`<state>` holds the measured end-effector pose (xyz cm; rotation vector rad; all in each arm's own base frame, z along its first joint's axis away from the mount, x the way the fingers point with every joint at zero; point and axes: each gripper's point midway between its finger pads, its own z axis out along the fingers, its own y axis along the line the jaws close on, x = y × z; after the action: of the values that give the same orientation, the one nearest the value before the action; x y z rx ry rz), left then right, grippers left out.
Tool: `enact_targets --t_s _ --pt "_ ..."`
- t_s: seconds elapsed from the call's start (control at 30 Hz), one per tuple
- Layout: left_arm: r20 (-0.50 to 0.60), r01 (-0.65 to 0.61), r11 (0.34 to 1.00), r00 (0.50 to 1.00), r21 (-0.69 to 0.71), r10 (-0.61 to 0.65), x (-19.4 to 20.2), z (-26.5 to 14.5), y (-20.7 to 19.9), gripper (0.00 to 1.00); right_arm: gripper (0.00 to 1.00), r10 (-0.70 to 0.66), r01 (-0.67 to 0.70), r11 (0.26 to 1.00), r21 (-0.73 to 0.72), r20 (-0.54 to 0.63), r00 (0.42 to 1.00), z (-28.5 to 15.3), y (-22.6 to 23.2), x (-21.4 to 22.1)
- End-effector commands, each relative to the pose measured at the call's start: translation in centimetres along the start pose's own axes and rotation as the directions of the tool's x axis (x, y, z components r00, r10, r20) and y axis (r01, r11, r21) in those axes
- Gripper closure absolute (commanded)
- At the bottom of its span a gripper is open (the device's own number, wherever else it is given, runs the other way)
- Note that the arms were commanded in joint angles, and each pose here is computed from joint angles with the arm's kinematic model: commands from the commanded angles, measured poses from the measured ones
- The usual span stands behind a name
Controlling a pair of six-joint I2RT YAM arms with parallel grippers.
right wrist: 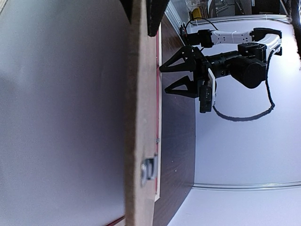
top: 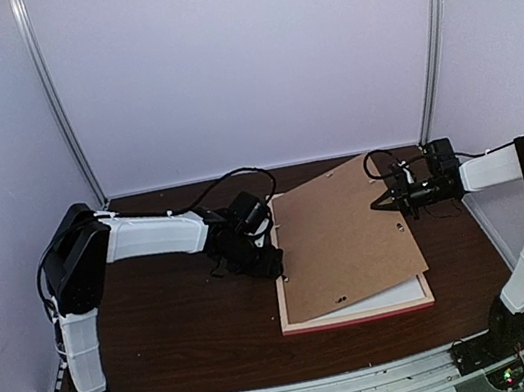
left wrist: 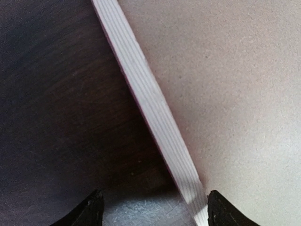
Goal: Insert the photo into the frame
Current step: Place the backboard on the frame body.
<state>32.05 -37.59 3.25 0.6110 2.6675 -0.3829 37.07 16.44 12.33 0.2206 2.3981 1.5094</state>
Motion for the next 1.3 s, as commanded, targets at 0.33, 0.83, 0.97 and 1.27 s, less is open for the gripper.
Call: enact_targets --t_s 0.33,0.83,0.97,1.27 --pt "-0.017 0.004 0.998 1.0 0.055 -0.003 1.6 -0.7 -1.5 0.24 1.0 -0.016 0.017 0.999 0.036 -0.021 1.0 0.7 -0.9 0.4" --pt "-0.042 0.05 0.999 0.998 0.011 -0.05 3.6 -1.0 -2.1 0.24 1.0 -0.016 0.016 0.999 0.038 -0.024 1.0 0.6 -0.9 0.5" --pt "-0.023 0.064 0.998 0.998 -0.019 -0.064 3.6 -1.4 -1.5 0.24 1.0 -0.014 0.015 0.999 0.04 -0.025 1.0 0.6 -1.0 0.5" --pt "0.004 0.055 0.994 0.998 -0.09 -0.055 2.9 -1.2 -0.4 0.24 1.0 -0.016 0.017 0.999 0.041 -0.025 1.0 0.6 -0.9 0.5"
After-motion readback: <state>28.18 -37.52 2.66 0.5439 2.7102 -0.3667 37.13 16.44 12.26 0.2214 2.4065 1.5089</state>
